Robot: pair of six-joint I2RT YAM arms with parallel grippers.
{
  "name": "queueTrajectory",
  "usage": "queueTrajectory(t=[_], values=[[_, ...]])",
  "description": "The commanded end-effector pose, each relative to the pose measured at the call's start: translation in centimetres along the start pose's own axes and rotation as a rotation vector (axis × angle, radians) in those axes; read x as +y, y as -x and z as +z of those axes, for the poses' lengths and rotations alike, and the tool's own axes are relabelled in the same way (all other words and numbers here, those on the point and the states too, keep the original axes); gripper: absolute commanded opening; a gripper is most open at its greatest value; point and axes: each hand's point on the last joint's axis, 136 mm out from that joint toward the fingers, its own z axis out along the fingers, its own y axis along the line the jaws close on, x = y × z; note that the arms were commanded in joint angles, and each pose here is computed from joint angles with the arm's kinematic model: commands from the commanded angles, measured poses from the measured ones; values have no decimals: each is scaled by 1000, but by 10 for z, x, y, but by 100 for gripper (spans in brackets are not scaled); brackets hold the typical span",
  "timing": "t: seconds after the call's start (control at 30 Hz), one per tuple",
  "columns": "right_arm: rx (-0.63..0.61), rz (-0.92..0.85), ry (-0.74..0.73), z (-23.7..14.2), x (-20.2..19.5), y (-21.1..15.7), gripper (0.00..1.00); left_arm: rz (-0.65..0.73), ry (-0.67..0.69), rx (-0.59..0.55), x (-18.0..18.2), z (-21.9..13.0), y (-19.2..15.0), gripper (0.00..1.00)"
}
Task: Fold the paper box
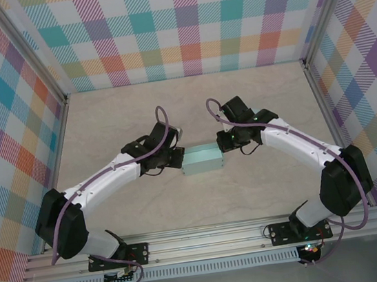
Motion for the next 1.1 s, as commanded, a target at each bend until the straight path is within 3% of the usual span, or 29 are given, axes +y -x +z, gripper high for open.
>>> queueTrajectory(t=[0.0,0.77,1.07], values=[[-15,30,58,1,16,4,11,-38,-94,-32,-22,1,9,0],[-28,38,35,12,26,-3,5,-176,-167,-137,-38,6,20,0],[-37,30,16,18,26,-7,3,-162,-105,-157,-29,8,11,0]])
